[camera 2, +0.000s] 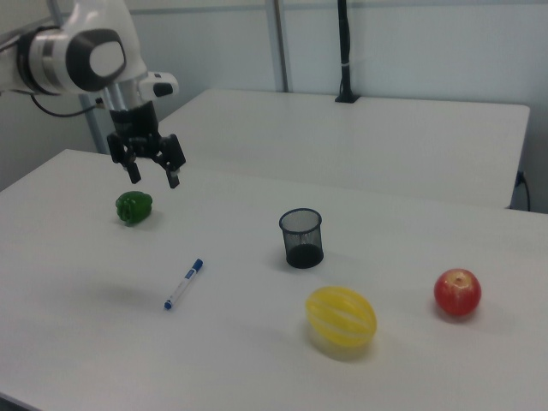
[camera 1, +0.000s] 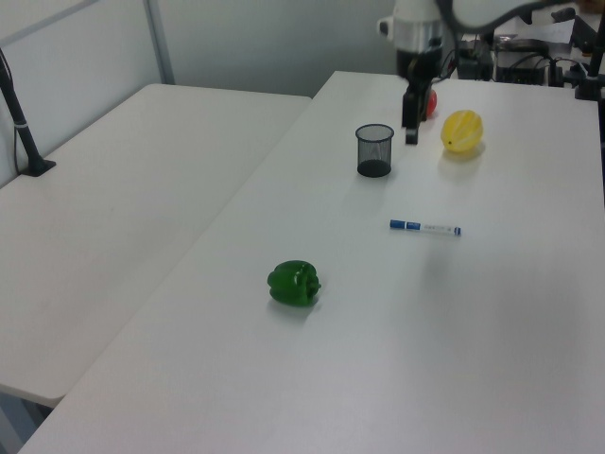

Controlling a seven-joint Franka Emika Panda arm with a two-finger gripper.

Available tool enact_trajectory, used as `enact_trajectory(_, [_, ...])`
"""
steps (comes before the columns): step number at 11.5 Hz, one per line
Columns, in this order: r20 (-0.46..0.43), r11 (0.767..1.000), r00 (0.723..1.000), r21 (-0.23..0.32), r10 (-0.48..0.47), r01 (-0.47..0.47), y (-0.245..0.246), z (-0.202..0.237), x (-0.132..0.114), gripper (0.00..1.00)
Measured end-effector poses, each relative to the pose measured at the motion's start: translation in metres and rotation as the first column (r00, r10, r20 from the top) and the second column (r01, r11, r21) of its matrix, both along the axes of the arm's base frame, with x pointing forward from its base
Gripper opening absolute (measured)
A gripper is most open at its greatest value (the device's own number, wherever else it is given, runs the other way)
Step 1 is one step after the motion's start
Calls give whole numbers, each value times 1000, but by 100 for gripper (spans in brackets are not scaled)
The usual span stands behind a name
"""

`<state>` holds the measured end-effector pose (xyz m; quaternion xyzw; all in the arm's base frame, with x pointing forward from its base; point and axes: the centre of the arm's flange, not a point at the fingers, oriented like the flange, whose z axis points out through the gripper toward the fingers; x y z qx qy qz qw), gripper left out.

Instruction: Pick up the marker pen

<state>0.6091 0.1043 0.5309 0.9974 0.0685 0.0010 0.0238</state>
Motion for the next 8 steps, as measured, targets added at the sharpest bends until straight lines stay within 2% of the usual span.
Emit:
enact_trajectory(4, [-6, 998, 998, -3, -67, 67, -43, 74, -47, 100])
enact_trajectory(8, [-7, 995, 995, -2, -96, 96, -61, 85, -57, 100])
